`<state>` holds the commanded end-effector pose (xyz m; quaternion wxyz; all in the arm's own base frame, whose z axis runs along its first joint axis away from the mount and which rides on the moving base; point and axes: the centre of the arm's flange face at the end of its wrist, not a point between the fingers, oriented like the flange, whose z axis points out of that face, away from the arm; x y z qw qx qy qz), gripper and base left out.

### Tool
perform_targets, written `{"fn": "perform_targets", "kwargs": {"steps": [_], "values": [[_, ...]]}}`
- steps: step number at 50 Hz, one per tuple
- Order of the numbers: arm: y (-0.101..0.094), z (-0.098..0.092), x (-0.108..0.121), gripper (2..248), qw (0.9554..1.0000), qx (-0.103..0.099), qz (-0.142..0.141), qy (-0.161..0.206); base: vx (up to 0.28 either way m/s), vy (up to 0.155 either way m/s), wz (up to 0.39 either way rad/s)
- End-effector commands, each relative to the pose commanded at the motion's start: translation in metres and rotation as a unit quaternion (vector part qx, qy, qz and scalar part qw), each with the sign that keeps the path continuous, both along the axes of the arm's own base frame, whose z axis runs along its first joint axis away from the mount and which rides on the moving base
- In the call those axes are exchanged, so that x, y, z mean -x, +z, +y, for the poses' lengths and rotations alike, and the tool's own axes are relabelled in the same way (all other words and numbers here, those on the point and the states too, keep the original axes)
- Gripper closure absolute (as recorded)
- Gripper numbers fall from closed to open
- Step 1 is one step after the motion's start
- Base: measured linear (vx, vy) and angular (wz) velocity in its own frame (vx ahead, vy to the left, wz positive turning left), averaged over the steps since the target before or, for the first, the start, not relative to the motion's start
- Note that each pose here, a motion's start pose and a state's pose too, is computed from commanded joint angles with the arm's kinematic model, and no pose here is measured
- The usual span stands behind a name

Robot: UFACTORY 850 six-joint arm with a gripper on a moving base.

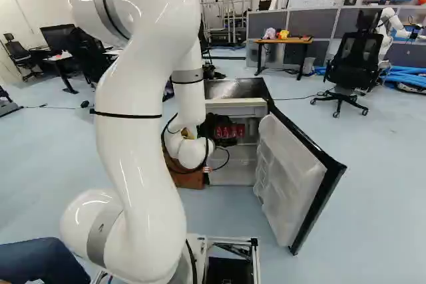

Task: Grab a drink from the fridge

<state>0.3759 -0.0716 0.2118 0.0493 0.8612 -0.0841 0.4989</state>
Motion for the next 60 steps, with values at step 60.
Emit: {"fn": "perform_targets", "kwargs": {"steps": [60], "values": [[-0.08,-0.015,-0.064,3,0.9995,-0.008,0.011,0.027,0.0,0.0,0.0]]}}
